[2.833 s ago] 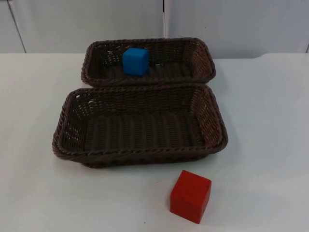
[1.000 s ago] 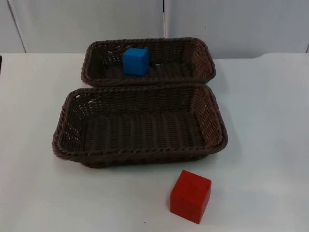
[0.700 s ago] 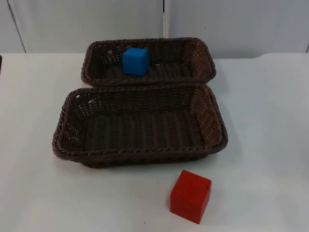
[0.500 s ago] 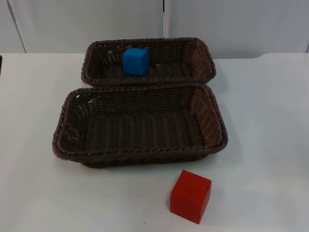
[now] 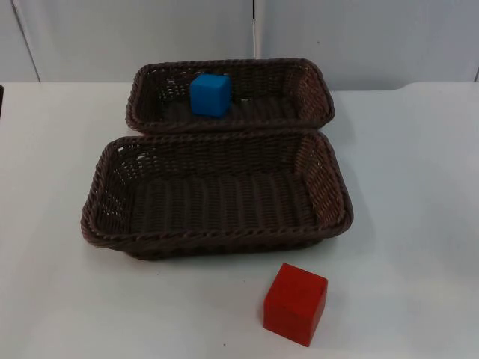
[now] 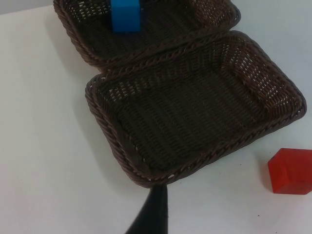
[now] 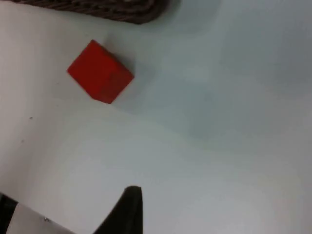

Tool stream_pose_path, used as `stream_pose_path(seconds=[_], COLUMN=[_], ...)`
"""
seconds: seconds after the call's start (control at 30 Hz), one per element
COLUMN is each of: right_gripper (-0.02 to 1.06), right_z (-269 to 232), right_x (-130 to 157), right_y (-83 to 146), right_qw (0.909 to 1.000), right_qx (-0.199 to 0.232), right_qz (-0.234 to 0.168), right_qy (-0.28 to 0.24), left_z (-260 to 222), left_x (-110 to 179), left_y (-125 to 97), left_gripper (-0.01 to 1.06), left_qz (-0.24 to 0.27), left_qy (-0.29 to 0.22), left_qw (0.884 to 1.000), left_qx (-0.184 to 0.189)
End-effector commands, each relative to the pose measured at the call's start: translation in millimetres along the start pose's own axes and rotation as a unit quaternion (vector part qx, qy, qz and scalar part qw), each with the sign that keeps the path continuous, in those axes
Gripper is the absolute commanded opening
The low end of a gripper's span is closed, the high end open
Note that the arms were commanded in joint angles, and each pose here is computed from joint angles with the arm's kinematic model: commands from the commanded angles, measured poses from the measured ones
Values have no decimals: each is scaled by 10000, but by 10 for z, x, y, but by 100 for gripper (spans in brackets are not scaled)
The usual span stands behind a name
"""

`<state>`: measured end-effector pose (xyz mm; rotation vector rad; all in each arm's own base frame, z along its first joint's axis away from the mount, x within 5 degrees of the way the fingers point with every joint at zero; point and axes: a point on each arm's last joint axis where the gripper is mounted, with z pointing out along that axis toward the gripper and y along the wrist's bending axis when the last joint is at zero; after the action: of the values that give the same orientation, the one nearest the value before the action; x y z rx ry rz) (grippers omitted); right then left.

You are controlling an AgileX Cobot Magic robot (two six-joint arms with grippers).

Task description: Pick up one cube with the left hand and place it into the upper basket. Pick up one cube with the right hand and place it into the lower basket.

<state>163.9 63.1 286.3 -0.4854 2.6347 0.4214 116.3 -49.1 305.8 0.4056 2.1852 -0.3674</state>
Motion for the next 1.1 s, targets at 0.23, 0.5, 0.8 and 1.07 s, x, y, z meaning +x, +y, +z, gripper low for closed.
stream_pose_path(seconds=[0.23,0.5,0.8,1.07], right_gripper=[105,105,105,105], right_z=[408,949,1416,1875], right_x=[-65,-60,-93,-52], right_y=[418,851,1054,1049], right_qw=[9947,9953,9996,9984], right_qx=[-218,-50,70,185], right_qz=[-829,-662,28,322], right_qy=[568,701,268,431], left_z=[-7,-8,-8,-8], left_x=[6,3,3,5], left_y=[-10,-19,-20,-20], left_gripper=[85,85,85,85], left_qz=[-83,-144,-150,-148], left_qy=[-57,-71,-73,-63], left_qw=[9999,9998,9998,9998], left_qx=[44,93,98,100])
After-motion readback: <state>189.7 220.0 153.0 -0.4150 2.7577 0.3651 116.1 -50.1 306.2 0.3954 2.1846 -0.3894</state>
